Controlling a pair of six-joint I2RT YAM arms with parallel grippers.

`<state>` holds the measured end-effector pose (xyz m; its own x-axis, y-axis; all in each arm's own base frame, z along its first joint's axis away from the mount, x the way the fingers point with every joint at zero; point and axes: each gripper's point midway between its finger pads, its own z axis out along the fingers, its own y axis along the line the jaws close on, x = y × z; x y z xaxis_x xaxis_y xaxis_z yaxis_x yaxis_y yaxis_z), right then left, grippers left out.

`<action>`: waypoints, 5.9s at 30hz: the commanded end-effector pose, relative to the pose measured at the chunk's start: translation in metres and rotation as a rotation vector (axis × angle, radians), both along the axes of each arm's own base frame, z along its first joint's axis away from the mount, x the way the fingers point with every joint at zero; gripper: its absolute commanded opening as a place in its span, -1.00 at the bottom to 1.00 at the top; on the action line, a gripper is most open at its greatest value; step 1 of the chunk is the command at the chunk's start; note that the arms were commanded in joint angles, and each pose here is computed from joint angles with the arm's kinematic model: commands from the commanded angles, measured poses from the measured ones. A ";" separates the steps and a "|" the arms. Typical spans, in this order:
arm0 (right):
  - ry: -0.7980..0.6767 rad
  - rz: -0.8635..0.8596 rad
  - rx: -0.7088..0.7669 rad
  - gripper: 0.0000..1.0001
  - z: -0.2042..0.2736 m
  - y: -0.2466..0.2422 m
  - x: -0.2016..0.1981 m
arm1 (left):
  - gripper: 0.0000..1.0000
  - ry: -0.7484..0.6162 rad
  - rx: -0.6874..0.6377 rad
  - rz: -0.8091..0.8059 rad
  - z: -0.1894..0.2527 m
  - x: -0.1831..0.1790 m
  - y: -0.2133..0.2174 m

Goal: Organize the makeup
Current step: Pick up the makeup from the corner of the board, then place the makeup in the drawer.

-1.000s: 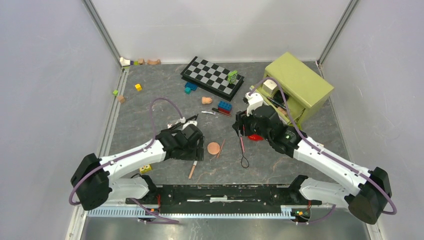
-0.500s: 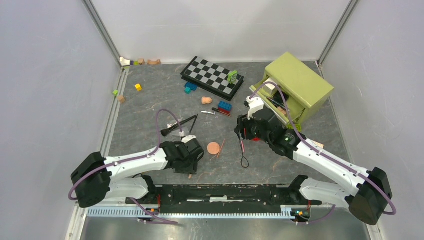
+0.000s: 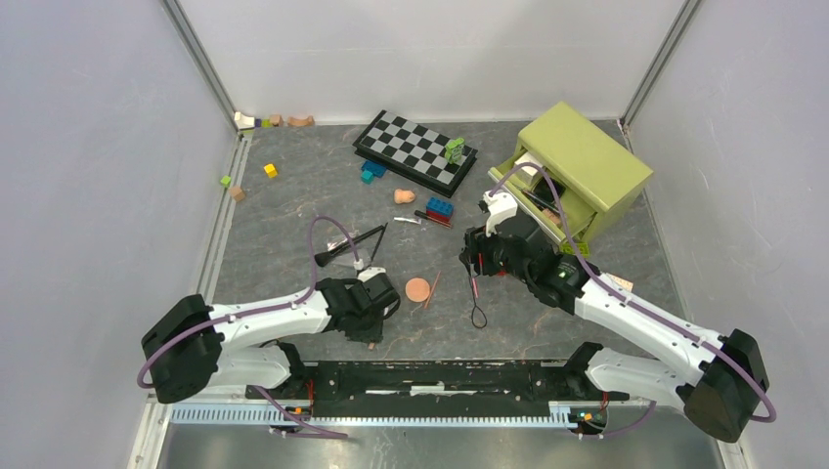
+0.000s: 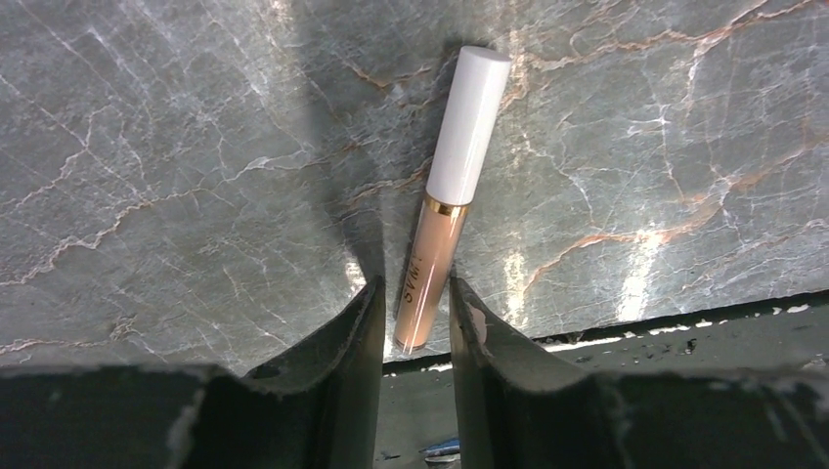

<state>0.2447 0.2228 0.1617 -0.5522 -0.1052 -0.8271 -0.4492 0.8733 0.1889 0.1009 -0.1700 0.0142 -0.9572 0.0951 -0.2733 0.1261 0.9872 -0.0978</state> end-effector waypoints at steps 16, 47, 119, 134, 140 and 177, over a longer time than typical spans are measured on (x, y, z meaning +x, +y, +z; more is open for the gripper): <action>-0.001 -0.036 0.125 0.29 0.016 0.005 -0.004 | -0.72 -0.067 -0.225 -0.073 0.025 0.015 -0.053; 0.286 0.087 0.725 0.15 -0.001 0.075 -0.067 | -0.78 -0.313 -0.685 -0.235 0.152 0.054 -0.154; -0.166 0.032 -0.745 -0.89 0.100 -0.147 0.140 | 0.87 -0.477 -0.196 0.009 0.161 0.215 0.014; 0.023 0.136 -0.698 -0.86 -0.001 -0.182 0.154 | 0.87 -0.464 -0.194 0.015 0.157 0.217 0.016; 0.062 0.158 -0.708 -0.83 -0.015 -0.183 0.150 | 0.87 -0.459 -0.192 0.019 0.155 0.218 0.017; 0.121 0.102 -0.700 -0.26 -0.018 -0.185 0.163 | 0.87 -0.436 -0.216 0.005 0.150 0.216 0.011</action>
